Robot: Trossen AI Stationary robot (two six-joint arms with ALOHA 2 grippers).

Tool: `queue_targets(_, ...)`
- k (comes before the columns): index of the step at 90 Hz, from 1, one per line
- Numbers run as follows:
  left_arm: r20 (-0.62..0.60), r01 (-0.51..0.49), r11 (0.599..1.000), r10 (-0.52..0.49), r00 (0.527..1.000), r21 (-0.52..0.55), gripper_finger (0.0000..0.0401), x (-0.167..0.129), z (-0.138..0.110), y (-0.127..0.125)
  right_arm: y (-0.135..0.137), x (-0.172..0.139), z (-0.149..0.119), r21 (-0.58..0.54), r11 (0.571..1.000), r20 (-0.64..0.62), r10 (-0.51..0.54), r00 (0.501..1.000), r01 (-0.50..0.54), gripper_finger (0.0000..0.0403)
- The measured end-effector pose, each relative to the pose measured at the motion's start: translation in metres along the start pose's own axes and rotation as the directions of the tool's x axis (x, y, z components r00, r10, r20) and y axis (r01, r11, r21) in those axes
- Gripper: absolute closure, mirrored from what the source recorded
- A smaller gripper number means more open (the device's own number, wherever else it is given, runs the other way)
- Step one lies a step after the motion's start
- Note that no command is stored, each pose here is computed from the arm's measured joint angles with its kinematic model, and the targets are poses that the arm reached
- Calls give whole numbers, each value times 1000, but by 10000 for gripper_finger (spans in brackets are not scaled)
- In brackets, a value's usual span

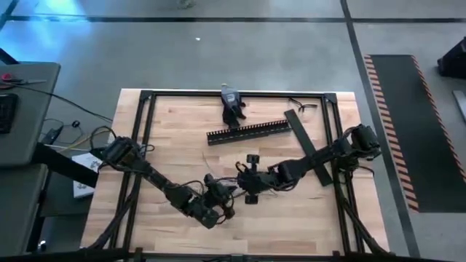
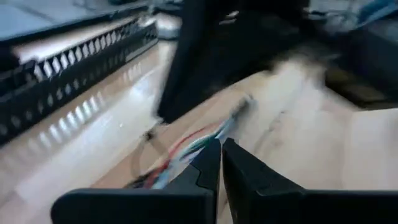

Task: Ziptie cables
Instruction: Wrap the colored loose cables with the black zip tie

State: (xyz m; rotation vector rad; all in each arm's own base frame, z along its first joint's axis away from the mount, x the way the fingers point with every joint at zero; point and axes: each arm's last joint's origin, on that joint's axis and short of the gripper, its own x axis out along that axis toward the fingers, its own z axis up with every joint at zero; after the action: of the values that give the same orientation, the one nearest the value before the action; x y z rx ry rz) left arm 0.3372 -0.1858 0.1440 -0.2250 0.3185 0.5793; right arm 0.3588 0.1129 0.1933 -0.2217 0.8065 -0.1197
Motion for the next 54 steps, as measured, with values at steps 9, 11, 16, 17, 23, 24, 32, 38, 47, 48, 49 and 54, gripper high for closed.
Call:
queue_targets(9,-50,-27,999,26,998,-34,370,7,-3,7,1,-1,0,-3,1000,2,-1,1000,1,403)
queue_targets(11,-60,-34,998,31,998,-47,363,8,-3,9,2,-1,0,-2,1000,2,0,1000,0,403)
queue_targets(16,-76,-47,997,42,996,-68,345,10,-4,11,2,-1,0,5,1000,1,1,1000,-1,403)
queue_targets(17,-77,-48,996,43,996,-71,341,10,-4,11,2,-1,0,7,1000,1,1,1000,-1,403)
queue_targets(23,-82,-53,994,46,996,-93,321,12,-3,13,2,-1,0,12,1000,3,2,1000,-2,403)
queue_targets(24,-82,-54,994,46,996,-95,318,12,-3,13,2,-1,0,12,1000,4,2,1000,-2,403)
queue_targets(32,-83,-66,992,57,995,-107,300,15,-2,15,2,-1,1,16,1000,11,4,1000,-4,403)
queue_targets(38,-80,-75,991,66,995,-111,295,18,-1,17,2,-1,2,16,1000,20,4,1000,-4,403)
queue_targets(47,-80,-89,988,79,994,-128,297,22,1,19,2,-1,2,11,1000,21,6,1000,-6,403)
queue_targets(48,-80,-91,987,81,994,-130,298,23,1,20,2,-1,2,11,1000,21,6,1000,-6,403)
queue_targets(49,-80,-93,987,83,993,-130,300,23,2,20,2,-1,2,10,1000,21,6,1000,-6,403)
queue_targets(54,-74,-102,986,93,993,-131,309,25,2,21,2,-1,1,9,1000,20,6,1000,-6,403)
